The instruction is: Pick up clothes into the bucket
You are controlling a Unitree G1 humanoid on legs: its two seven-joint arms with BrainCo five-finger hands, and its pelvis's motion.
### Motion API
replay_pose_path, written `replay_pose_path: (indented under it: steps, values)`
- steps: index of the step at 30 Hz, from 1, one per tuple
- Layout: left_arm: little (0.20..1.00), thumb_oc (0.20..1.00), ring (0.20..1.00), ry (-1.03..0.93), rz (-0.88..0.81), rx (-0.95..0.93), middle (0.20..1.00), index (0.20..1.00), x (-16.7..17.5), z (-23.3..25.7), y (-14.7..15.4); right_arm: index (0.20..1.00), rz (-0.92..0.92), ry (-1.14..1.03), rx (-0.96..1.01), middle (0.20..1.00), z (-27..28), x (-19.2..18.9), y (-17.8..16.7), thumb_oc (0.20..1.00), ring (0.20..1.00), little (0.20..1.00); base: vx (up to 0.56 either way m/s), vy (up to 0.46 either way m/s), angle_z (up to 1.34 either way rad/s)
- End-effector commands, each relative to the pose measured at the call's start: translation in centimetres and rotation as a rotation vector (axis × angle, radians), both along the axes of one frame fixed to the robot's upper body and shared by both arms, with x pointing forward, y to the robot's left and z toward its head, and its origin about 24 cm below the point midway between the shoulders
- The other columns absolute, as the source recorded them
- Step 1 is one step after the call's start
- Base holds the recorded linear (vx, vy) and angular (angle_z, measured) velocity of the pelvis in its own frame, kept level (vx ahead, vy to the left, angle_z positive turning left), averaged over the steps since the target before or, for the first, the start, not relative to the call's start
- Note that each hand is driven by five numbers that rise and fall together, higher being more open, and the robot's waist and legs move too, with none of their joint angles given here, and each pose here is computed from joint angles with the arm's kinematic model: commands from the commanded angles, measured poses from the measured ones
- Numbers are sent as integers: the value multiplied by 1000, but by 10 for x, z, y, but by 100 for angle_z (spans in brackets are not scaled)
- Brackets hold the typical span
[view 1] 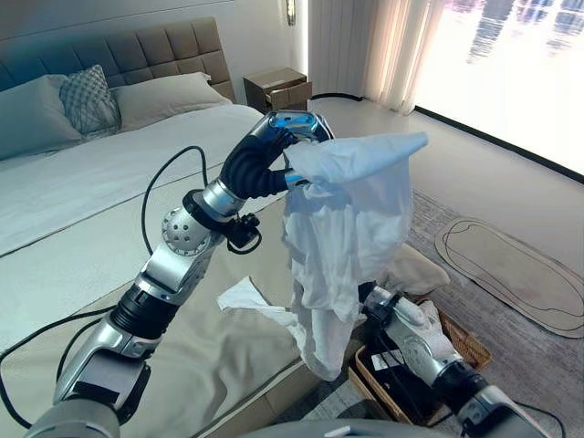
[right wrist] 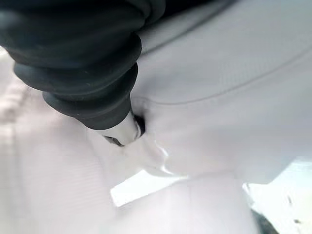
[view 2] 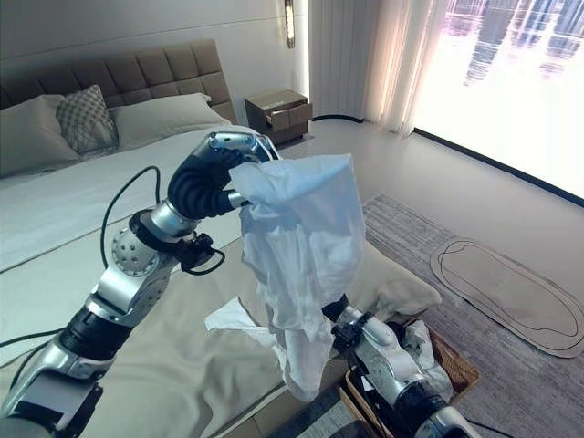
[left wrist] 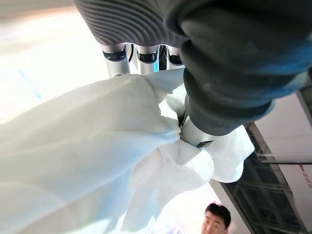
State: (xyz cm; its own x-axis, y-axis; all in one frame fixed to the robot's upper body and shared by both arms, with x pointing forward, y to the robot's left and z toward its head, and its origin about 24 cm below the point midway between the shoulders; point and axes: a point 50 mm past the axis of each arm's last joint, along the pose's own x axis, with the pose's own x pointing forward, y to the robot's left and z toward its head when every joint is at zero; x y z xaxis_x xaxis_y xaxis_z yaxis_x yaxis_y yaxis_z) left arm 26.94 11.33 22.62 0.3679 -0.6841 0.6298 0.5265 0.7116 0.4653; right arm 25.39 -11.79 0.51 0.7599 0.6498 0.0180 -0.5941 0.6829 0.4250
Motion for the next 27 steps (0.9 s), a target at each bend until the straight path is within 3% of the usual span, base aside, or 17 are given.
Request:
replay_pose_path:
  steps: [1, 5, 8, 14, 20, 27]
  values:
    - [200, 200, 200, -77, 82, -114, 200, 200, 9, 26, 22, 200, -38, -39, 145, 200, 14, 8, 5, 200, 200, 200, 0, 0, 0]
    - [200, 200, 200, -76, 145, -121, 200, 200, 10, 24, 34, 200, -166, -8, 220, 200, 9, 5, -13, 200, 200, 200, 0, 0, 0]
    - [200, 200, 200, -54, 250, -159, 200, 200, 11, 15, 52, 200, -418, -30, 315, 200, 12, 5, -44, 200, 200, 200, 9, 3, -3]
    - [200, 200, 200, -39, 422, -223, 200, 200, 8, -2, 72, 200, -569, -123, 275, 200, 27, 5, -68, 200, 200, 200, 2, 1, -1]
    - [200, 200, 200, 202, 543, -320, 200, 200, 14, -62, 75, 200, -636, -232, 256, 200, 52, 10, -76, 200, 200, 200, 0, 0, 0]
    - [200, 200, 200, 512, 638, -164, 200, 200, 20, -145, 56, 200, -744, -332, 254, 200, 77, 17, -88, 200, 200, 200, 0, 0, 0]
